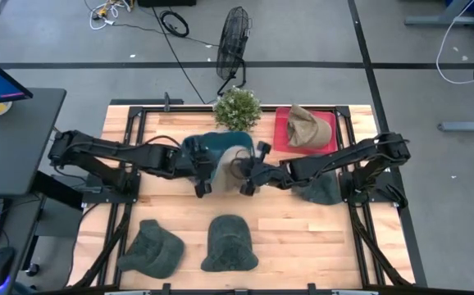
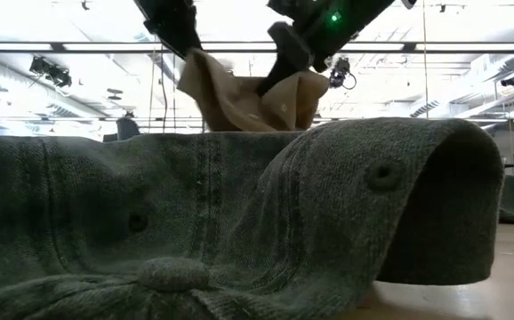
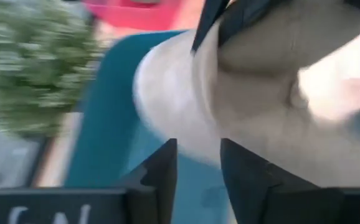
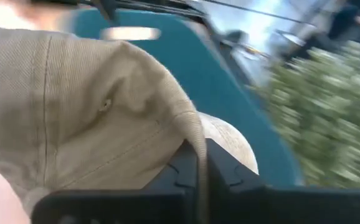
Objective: Pick & Place hat
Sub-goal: Put the brown cap into the red bin
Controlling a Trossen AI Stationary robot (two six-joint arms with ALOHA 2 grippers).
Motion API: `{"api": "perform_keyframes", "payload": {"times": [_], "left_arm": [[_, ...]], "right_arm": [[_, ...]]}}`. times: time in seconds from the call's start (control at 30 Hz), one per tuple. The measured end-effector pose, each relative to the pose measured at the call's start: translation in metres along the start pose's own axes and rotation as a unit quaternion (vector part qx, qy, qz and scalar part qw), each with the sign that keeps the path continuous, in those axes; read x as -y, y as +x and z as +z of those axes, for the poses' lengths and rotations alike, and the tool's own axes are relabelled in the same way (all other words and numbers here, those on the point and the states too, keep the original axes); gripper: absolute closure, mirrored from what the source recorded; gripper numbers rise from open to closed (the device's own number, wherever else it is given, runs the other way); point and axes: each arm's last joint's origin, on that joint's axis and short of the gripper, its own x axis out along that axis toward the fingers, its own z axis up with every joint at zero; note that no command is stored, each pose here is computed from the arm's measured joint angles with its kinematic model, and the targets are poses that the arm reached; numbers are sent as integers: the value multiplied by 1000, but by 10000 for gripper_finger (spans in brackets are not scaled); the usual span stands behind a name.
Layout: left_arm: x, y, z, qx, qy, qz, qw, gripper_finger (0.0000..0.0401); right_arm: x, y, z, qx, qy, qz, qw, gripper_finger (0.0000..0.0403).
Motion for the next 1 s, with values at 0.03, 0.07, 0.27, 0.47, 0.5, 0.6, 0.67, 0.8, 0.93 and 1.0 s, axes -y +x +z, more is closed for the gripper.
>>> {"api": "perform_keyframes", "payload": {"times": [0.03, 0.07, 0.27, 0.47, 0.5, 0.6, 0.67, 0.8, 0.93, 1.0], "left_arm": [[-3, -3, 0, 6, 2, 22, 1000, 261], [-6, -7, 0, 13, 2, 46, 999, 253], [-25, -36, -1, 57, -22, 107, 992, 224], [-34, -53, -5, 72, -55, 102, 991, 226], [-35, -54, -6, 71, -54, 102, 991, 227], [-35, -55, -9, 58, -45, 103, 992, 228], [-35, -55, -10, 53, -42, 104, 992, 228], [-35, -55, -11, 51, -41, 102, 993, 229], [-35, -54, -11, 49, -40, 101, 993, 229], [-35, -54, -11, 49, -40, 101, 993, 229]], "right_arm": [[3, -2, -1, -6, 3, -19, 1000, 396], [7, -4, -2, -16, 7, -43, 999, 396], [37, -31, 9, -1, 70, -101, 992, 391], [69, -69, 22, 37, 118, -127, 984, 391], [77, -76, 21, 35, 127, -148, 980, 391], [104, -92, 11, 17, 172, -228, 958, 391], [123, -99, -1, -3, 217, -280, 935, 391], [154, -105, -36, -83, 301, -367, 876, 391], [168, -101, -66, -137, 379, -422, 812, 391], [169, -94, -80, -165, 402, -420, 796, 391]]}}
